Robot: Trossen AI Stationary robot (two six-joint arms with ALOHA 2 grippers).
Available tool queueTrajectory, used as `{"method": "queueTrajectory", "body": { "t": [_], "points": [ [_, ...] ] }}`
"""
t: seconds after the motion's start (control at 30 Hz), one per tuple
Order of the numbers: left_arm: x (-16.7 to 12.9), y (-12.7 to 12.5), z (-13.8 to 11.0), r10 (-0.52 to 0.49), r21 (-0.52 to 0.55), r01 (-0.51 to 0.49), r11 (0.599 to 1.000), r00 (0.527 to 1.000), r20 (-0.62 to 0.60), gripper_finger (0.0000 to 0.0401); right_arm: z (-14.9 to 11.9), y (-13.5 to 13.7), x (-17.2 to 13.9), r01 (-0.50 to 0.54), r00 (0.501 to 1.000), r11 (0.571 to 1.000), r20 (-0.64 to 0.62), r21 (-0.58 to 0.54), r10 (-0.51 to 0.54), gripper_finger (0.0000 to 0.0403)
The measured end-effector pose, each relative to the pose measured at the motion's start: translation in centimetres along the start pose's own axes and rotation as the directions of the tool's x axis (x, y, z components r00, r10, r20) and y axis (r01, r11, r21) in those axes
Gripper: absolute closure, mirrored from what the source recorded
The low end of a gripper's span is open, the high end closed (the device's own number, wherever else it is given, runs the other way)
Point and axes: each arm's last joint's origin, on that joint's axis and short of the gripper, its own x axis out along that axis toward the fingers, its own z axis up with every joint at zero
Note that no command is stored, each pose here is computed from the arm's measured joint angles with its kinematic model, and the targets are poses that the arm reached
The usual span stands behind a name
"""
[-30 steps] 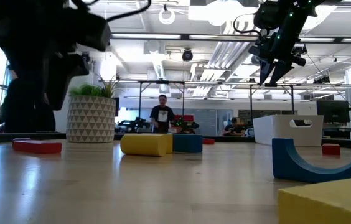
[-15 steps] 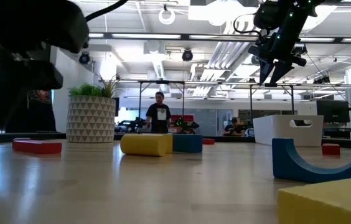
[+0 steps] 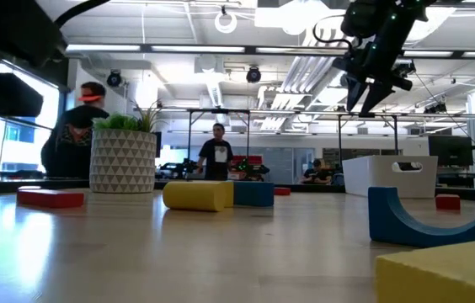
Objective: Sort & place blocks by color
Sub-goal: Adjust the bottom white bin
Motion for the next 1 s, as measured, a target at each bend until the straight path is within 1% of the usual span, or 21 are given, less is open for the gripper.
{"method": "queueTrajectory", "body": {
  "t": [0.1, 0.23, 0.37, 0.43, 0.53, 0.63, 0.7, 0.8, 0.9, 1.0],
  "points": [
    [0.0, 0.1, -0.4, 0.043, -0.003, -0.043, 0.999, 0.999, -0.014, 0.017, -0.3, 0.6, -0.1, -0.016, 1.0, 1.0, -0.003, -0.016, 0.016, 0.0226],
    [-0.8, -0.2, -0.5, 0.034, -0.037, -0.034, 0.999, 0.999, 0.006, 0.017, -0.6, 1.3, -0.2, -0.028, 1.0, 0.999, -0.005, -0.03, 0.028, 0.0226],
    [-3.0, -1.3, -0.3, 0.011, -0.047, -0.007, 0.999, 0.997, 0.077, 0.017, -0.8, 1.7, -0.3, -0.041, 0.999, 0.998, -0.008, -0.042, 0.041, 0.0226],
    [-4.2, -2.0, -0.3, 0.0, -0.067, 0.008, 0.998, 0.993, 0.116, 0.017, -0.9, 1.9, -0.4, -0.046, 0.999, 0.998, -0.01, -0.047, 0.046, 0.0226],
    [-5.6, -3.2, -0.5, -0.041, -0.112, 0.059, 0.992, 0.987, 0.153, 0.017, -1.0, 2.1, -0.4, -0.051, 0.999, 0.998, -0.011, -0.033, 0.051, 0.0226],
    [-6.3, -4.7, -1.1, -0.079, -0.118, 0.099, 0.988, 0.983, 0.168, 0.017, -1.1, 2.3, -0.4, -0.051, 0.999, 0.999, -0.009, -0.018, 0.051, 0.0226],
    [-6.2, -5.5, -1.6, -0.098, -0.119, 0.118, 0.986, 0.981, 0.165, 0.017, -1.2, 2.4, -0.5, -0.042, 0.999, 0.999, -0.003, -0.002, 0.042, 0.0226],
    [-5.6, -6.0, -2.6, -0.063, -0.162, 0.083, 0.983, 0.99, 0.126, 0.017, -1.3, 2.6, -0.5, -0.036, 0.999, 0.999, 0.003, 0.016, 0.036, 0.0226],
    [-5.5, -5.8, -3.9, 0.021, -0.238, -0.002, 0.971, 0.997, 0.078, 0.017, -1.5, 2.9, -0.6, -0.046, 0.999, 0.999, 0.0, 0.025, 0.046, 0.0226],
    [-5.4, -5.5, -4.9, 0.095, -0.279, -0.087, 0.956, 0.995, 0.015, 0.017, -1.8, 3.5, -0.7, -0.061, 0.998, 0.998, -0.005, 0.025, 0.061, 0.0226]
  ]
}}
